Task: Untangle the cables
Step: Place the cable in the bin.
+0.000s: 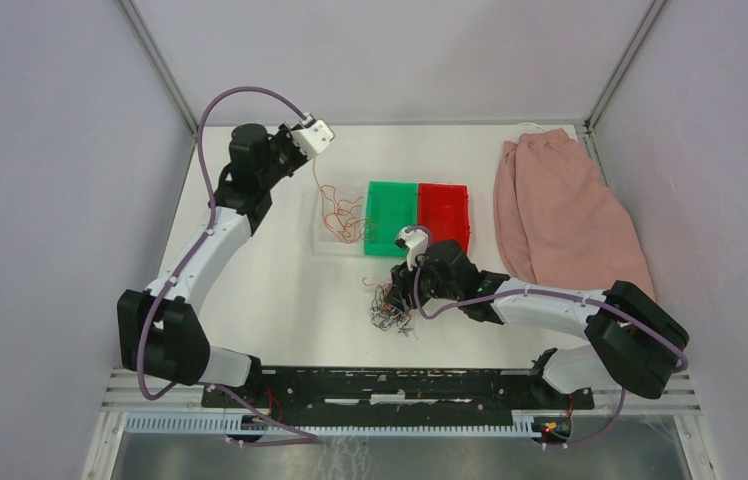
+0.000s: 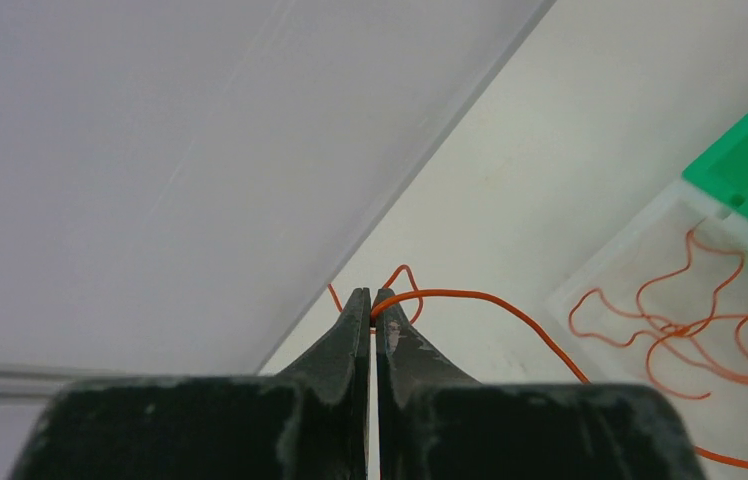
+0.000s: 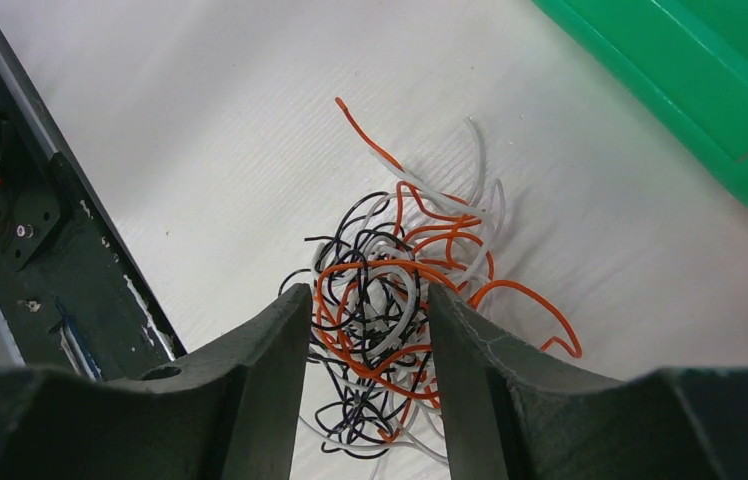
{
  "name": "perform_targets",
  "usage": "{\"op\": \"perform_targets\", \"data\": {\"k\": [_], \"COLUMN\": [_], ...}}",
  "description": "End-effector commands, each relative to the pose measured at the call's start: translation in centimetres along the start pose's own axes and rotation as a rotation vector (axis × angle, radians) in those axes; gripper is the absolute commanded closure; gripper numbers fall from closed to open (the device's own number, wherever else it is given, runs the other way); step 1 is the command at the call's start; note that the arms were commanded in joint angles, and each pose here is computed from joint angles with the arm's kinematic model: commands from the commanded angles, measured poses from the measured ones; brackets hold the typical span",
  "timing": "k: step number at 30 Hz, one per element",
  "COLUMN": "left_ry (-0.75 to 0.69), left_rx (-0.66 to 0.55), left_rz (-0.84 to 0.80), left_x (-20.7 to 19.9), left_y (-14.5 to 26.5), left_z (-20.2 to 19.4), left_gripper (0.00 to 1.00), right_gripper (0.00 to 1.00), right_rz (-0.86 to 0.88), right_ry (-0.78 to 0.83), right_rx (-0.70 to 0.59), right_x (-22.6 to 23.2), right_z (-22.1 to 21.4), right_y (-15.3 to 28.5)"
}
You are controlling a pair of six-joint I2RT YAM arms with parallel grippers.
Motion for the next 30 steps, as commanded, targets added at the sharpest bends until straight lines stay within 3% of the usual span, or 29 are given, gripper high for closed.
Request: {"op": "perform_targets", "data": {"k": [1, 7, 22, 30], "left_ry": [-0.053, -0.010, 0.179, 0.111], "left_rx": [0.066, 0.068, -0.044, -0.038], "left_rz": [0.100, 0.158, -0.020, 0.098], "left_x": [2.5, 3.8, 0.0, 3.8], "left_y": [1.7, 1.6, -2.7, -6.6], "left_z": [-2.3, -2.7, 3.1, 4.8], "left_gripper": [0.97, 0.97, 0.97, 0.97], "right_gripper": [0.46, 0.44, 0.43, 0.38], "right_rz": [0.052, 0.061, 0.040, 0.043], "right_ry": [0.020, 0.015, 0.000, 0.007], "right_rx": [-0.060, -0.068, -0.073, -0.098], "right_x": [1.2, 1.4, 1.0, 1.3], "right_z": [1.7, 1.9, 1.3, 1.8], "right_y": [0.4, 0.7, 0.7, 1.4]}}
Point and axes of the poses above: each gripper's point midway between its finger pads, its own y axis back along the fingers, its own x axis along the line the jaws close on, z = x × y, the point moved 9 cm from there along y, back along the fingers, and after that the axes turned 7 degrees about -y, right-handed, at the moved point
